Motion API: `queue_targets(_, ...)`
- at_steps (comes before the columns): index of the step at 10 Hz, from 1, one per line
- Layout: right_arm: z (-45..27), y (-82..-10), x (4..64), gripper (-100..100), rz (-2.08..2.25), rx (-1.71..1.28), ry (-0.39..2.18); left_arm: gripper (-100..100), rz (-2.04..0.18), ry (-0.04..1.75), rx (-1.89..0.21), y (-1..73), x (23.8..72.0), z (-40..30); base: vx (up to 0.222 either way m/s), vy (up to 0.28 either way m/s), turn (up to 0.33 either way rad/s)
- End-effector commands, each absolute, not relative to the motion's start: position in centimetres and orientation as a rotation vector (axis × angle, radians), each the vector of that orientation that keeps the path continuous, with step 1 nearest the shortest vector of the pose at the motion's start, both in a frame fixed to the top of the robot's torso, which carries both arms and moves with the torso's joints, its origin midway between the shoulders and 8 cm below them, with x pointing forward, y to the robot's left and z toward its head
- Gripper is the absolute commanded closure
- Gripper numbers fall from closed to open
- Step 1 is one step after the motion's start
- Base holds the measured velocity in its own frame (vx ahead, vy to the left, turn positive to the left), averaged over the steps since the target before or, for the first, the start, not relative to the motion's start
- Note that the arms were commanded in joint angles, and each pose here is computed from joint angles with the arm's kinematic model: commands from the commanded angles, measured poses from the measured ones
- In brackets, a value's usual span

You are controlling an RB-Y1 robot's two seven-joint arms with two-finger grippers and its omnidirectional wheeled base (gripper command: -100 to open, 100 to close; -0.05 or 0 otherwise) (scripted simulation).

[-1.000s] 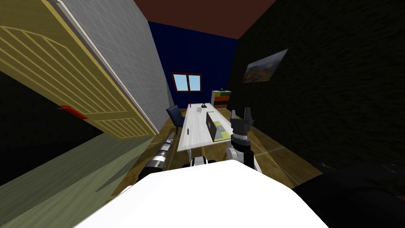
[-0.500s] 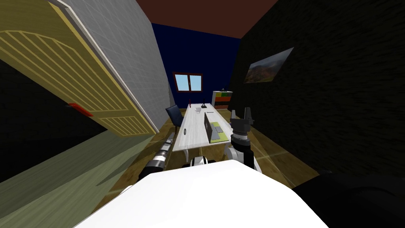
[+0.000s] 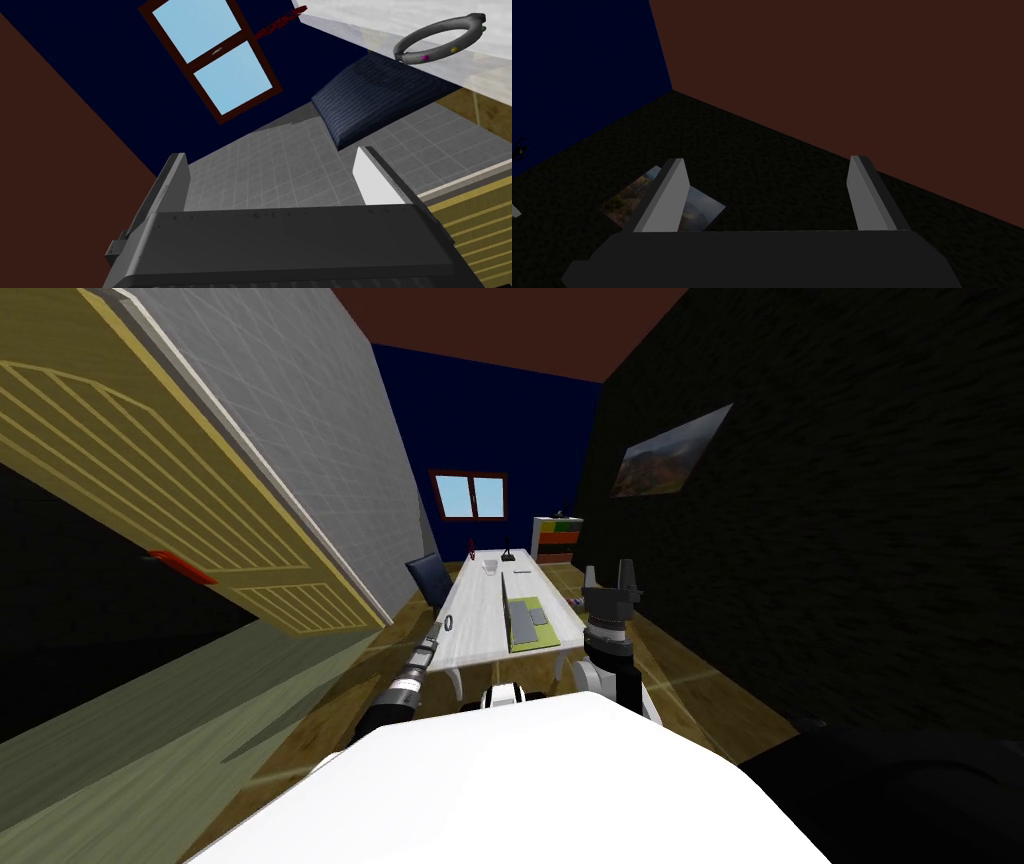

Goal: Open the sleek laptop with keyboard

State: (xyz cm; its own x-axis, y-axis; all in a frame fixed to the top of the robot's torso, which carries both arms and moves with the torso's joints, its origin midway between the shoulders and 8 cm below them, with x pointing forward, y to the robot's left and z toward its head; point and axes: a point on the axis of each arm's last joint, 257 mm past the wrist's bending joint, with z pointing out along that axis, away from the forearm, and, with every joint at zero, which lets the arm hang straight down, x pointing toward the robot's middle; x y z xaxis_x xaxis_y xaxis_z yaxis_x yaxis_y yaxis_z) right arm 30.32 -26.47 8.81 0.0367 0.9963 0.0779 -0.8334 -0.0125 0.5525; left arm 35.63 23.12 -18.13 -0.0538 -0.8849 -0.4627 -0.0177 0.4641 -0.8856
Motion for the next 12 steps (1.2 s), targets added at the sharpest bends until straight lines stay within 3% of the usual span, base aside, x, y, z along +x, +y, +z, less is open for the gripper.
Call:
queue_targets(1, 8.8, -26.5, 30.3, 0, 1.508, 0.526, 0.390, -100, -0.834, 1.456, -0.870, 23.6, 35.9, -18.6, 0.027, -0.291, -0.019)
queue_targets(10, 8.8, -26.5, 30.3, 0, 1.508, 0.525, 0.390, -100, -0.767, 1.456, -0.944, 24.6, 36.6, -19.9, 0.008, -0.223, -0.019)
queue_targets(12, 8.8, -26.5, 30.3, 0, 1.508, 0.525, 0.390, -100, -0.761, 1.456, -0.934, 24.7, 36.4, -19.4, 0.054, -0.064, -0.013)
